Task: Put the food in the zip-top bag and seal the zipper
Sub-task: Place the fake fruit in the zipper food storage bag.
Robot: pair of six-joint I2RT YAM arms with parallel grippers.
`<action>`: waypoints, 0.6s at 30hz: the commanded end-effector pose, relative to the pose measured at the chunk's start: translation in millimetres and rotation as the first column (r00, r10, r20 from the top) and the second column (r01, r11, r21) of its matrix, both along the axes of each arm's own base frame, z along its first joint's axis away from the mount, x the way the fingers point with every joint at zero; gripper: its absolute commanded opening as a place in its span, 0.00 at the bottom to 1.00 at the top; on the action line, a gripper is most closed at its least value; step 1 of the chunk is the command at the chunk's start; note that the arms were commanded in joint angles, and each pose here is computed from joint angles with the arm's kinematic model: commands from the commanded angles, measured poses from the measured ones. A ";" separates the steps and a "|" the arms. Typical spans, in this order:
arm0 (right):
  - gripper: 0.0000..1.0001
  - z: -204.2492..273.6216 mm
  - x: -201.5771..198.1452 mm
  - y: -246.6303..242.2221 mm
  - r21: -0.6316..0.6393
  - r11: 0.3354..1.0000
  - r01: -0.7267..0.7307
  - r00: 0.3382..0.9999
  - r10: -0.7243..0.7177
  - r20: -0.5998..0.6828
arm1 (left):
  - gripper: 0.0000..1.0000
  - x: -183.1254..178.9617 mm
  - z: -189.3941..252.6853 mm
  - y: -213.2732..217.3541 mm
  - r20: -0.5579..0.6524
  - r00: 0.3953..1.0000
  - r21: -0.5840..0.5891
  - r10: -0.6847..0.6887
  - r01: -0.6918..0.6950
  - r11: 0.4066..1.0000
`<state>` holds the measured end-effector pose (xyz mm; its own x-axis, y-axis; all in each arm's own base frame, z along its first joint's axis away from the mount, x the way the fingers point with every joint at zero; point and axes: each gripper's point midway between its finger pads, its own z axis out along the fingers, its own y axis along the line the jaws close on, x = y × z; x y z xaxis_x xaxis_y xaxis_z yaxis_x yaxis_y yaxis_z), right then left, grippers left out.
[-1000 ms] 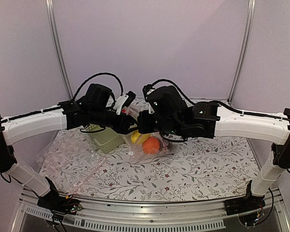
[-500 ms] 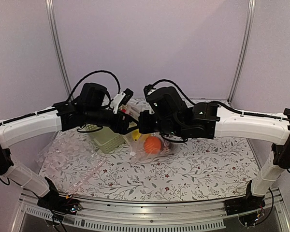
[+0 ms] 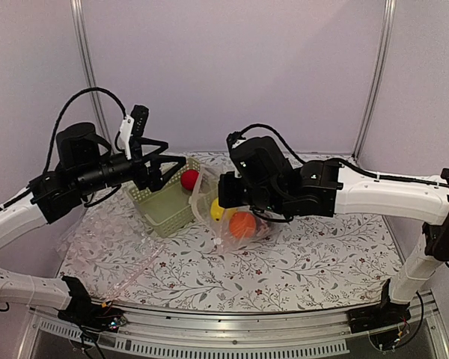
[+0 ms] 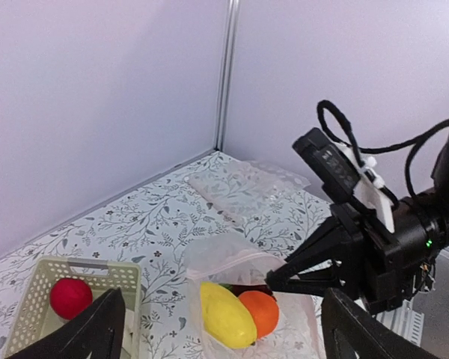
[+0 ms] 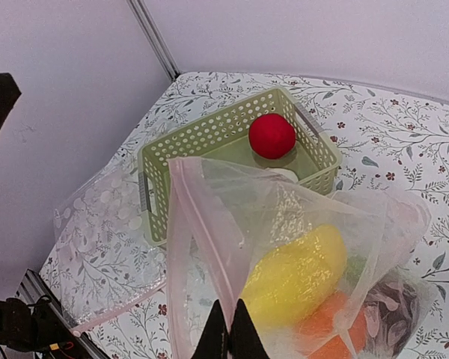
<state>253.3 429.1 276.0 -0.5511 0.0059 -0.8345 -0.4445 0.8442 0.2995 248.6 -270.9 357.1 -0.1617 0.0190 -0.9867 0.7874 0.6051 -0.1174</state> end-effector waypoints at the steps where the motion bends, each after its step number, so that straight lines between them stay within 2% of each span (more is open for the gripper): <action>1: 0.00 12.1 -1.7 -3.5 0.034 0.999 0.012 1.000 -0.012 0.010 | 0.91 44.3 -24.6 21.2 -0.130 0.981 0.048 0.142 -0.137 0.989; 6: 0.00 9.7 -3.1 -1.7 0.036 0.999 0.003 1.000 -0.003 -0.001 | 0.91 82.5 -49.3 34.3 -0.294 0.934 0.033 0.204 -0.204 0.978; 11: 0.00 11.8 -3.0 -1.6 0.040 0.999 0.003 1.000 -0.003 0.003 | 0.91 121.2 -84.2 56.8 -0.415 0.830 0.127 0.374 -0.354 0.926; 15: 0.00 17.6 -3.3 -0.3 0.042 0.999 -0.009 1.000 0.008 0.012 | 0.90 141.8 -118.2 57.0 -0.499 0.740 0.251 0.451 -0.374 0.893; 18: 0.00 18.8 -3.3 -1.0 0.041 0.999 -0.008 1.000 0.007 0.016 | 0.90 154.1 -132.8 55.3 -0.542 0.704 0.268 0.460 -0.374 0.888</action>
<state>252.9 429.5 275.8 -0.5534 0.0061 -0.8329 -0.4454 0.8428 0.3022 394.5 -226.8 255.1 -0.6178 -0.0512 -0.7847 0.3649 0.8653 -0.3437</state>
